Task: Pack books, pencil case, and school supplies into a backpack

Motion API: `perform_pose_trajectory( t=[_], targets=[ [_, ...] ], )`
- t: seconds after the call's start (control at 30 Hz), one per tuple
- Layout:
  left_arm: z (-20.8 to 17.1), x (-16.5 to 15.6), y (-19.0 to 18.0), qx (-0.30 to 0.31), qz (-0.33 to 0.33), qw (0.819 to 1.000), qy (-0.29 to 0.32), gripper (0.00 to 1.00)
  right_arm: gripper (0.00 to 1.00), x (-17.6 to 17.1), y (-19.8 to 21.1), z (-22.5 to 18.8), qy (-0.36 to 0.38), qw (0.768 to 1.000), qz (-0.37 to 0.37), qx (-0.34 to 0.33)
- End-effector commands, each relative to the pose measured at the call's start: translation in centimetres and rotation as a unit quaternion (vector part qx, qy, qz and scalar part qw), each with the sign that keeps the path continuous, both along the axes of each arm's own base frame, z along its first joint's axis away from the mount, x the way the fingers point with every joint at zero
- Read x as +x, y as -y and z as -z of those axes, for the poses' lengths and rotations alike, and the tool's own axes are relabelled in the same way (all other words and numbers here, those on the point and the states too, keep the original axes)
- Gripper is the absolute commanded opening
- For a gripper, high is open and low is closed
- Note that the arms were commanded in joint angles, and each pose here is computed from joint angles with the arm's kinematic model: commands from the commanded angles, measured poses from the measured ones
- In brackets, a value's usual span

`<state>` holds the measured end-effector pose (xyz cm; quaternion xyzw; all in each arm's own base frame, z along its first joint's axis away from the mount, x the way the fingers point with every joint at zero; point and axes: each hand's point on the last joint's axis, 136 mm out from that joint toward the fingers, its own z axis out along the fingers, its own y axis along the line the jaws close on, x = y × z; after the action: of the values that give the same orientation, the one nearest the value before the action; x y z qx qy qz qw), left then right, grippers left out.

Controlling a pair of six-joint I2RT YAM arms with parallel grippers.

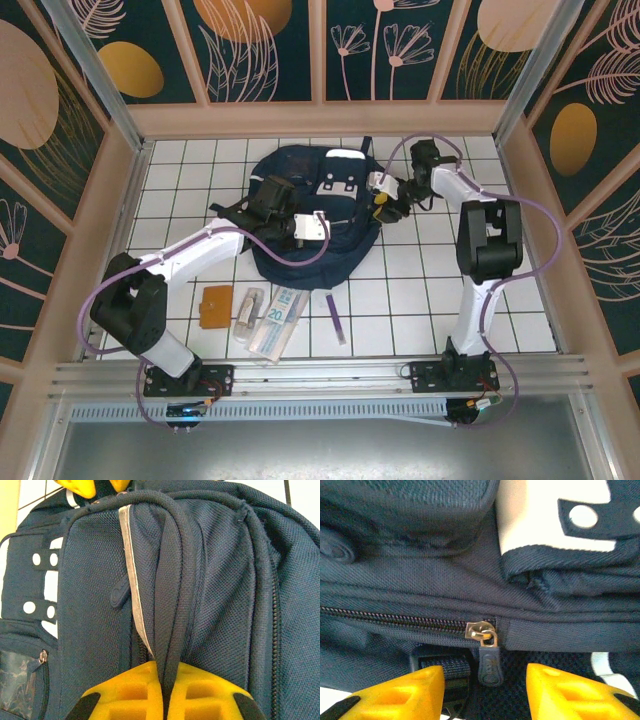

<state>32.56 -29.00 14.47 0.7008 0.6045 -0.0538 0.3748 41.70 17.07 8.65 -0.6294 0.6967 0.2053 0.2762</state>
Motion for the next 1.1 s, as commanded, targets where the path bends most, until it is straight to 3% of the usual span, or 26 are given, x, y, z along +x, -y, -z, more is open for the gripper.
perform_pose_trajectory(
  t=[0.0, 0.03, 0.13, 0.27, 0.43, 1.07],
  targets=[
    [-3.7, -0.6, 1.8, -0.058, 0.047, 0.997, 0.035, 0.00, 0.48, -0.6, 0.0, 1.3, -0.014, 1.000, -0.014, -0.009],
    [-3.5, -0.6, 1.7, -0.056, 0.047, 0.997, 0.033, 0.00, 0.47, -0.6, -0.1, 1.4, -0.016, 1.000, -0.017, -0.006],
    [-3.4, -0.5, 1.8, -0.053, 0.047, 0.997, 0.030, 0.00, 0.32, -0.9, -1.1, 1.0, -0.010, 0.999, -0.036, 0.012],
    [-3.4, -0.5, 2.0, -0.056, 0.052, 0.997, 0.031, 0.00, 0.26, -1.4, -1.6, 1.3, 0.003, 0.999, -0.046, 0.011],
    [-3.6, -0.5, 2.1, -0.060, 0.053, 0.996, 0.030, 0.00, 0.00, -1.8, -1.4, 0.9, 0.002, 0.999, -0.047, 0.016],
    [-2.5, 1.1, 2.3, -0.059, 0.002, 0.998, -0.001, 0.00, 0.00, -6.5, -2.1, -2.8, 0.028, 0.999, -0.037, 0.017]
  ],
)
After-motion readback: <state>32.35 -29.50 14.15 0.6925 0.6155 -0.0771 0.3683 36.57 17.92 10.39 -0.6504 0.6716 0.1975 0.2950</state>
